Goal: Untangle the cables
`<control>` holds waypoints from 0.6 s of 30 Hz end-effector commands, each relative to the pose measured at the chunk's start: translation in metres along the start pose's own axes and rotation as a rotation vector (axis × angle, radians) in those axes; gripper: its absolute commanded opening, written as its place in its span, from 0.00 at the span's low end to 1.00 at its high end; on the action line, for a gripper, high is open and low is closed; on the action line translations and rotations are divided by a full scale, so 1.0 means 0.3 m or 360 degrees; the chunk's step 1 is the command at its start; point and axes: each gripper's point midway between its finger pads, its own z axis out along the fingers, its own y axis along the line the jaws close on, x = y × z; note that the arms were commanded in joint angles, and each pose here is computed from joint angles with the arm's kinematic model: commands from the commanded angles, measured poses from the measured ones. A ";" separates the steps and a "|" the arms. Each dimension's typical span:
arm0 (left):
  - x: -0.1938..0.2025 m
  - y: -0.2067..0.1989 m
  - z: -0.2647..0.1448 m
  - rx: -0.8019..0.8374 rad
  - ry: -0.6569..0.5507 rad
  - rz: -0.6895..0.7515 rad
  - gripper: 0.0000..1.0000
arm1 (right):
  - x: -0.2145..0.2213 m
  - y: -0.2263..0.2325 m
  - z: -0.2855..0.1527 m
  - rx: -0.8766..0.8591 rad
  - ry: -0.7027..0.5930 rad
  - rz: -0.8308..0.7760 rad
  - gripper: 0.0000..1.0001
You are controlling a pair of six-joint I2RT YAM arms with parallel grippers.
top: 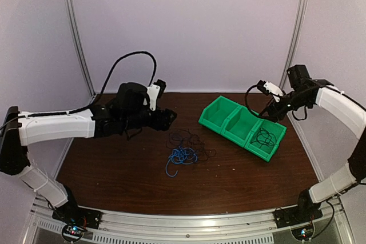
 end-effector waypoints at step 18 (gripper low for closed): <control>0.024 0.444 0.065 0.0006 0.0079 -0.0523 0.68 | -0.263 0.733 0.400 -0.0712 0.0178 -0.1129 0.38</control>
